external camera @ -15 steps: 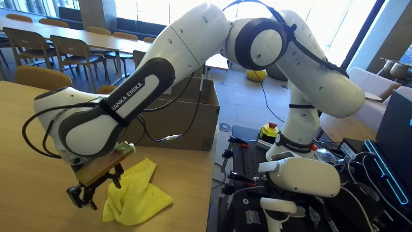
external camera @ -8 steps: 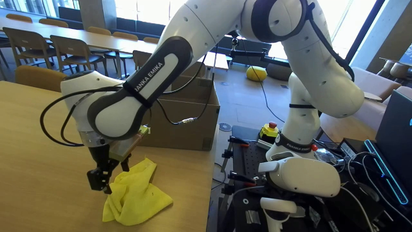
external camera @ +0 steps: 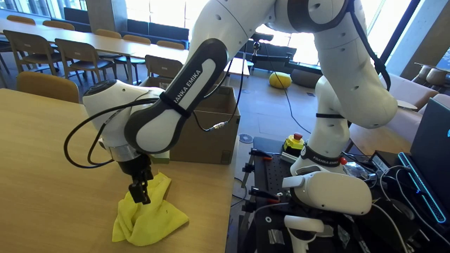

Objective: Put the marker on the towel then put it inside the box

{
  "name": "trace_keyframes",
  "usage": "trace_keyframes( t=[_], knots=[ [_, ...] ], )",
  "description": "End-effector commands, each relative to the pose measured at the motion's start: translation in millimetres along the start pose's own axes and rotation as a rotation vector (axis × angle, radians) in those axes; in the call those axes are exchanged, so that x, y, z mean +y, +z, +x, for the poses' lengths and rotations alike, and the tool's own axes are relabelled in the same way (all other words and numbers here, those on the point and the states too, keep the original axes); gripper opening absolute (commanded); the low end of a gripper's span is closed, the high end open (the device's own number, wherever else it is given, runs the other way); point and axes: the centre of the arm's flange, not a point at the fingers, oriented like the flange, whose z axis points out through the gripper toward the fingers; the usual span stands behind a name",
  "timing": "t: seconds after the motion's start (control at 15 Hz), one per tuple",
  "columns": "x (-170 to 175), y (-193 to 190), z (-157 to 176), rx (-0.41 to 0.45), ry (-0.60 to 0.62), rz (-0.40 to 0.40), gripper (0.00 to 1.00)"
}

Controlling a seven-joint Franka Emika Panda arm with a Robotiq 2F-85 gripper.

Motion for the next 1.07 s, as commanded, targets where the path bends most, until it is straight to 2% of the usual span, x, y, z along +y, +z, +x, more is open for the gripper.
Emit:
trace_keyframes(
  t=[0.0,0.2,0.53,1.0],
  knots=[
    [3,0,-4,0.038,-0.171,-0.086,1.0],
    [8,3,5,0.097,-0.221,-0.116,1.0],
    [16,13,17,0.194,-0.27,-0.068,1.0],
    [26,33,20,0.201,-0.361,0.001,1.0]
  ],
)
